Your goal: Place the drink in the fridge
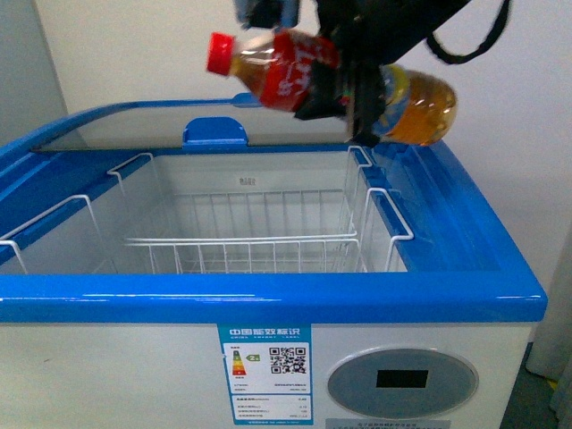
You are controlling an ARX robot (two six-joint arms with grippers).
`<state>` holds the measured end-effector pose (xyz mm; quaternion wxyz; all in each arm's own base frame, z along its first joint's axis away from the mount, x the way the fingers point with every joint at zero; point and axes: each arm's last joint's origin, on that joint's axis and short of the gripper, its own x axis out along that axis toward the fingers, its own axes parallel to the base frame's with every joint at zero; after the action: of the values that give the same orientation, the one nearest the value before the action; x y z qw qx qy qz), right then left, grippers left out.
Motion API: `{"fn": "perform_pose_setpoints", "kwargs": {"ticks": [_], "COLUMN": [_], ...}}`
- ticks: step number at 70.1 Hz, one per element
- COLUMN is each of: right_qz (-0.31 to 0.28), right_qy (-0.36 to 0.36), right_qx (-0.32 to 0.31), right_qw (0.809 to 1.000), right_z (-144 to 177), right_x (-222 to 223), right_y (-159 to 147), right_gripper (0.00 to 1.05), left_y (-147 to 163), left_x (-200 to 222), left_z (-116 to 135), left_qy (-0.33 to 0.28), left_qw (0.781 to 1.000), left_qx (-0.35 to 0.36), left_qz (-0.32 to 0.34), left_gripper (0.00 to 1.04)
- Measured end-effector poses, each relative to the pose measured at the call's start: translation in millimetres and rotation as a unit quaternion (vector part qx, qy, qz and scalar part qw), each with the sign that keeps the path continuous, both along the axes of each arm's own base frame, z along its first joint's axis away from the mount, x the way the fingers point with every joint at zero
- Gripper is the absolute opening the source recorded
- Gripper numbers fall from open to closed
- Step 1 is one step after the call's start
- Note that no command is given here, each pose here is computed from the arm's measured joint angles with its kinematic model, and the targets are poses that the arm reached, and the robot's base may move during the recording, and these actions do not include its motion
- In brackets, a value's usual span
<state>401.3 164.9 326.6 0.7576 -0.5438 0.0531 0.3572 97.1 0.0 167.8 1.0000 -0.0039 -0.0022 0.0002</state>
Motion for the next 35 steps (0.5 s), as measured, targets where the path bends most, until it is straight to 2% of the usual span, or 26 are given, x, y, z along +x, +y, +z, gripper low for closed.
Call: {"fn": "perform_pose_setpoints", "kwargs": {"ticks": [17, 35], "right_qz": [0.036, 0.025], "right_qy": [0.036, 0.048], "right_qx": [-0.006, -0.015], "right_qw": [0.999, 0.998], "right_z": [-39, -61], "right_x": [12, 40], "right_y": [47, 58], "right_gripper": [0.37, 0.37], "left_y": [0, 0], "left_x": [0, 0], "left_z": [0, 0], "left_qy": [0.000, 0.000], "left_qw": [1.000, 1.000], "left_qx": [0.000, 0.000], "left_qz": [0.000, 0.000], "left_gripper": [0.03, 0.03]}}
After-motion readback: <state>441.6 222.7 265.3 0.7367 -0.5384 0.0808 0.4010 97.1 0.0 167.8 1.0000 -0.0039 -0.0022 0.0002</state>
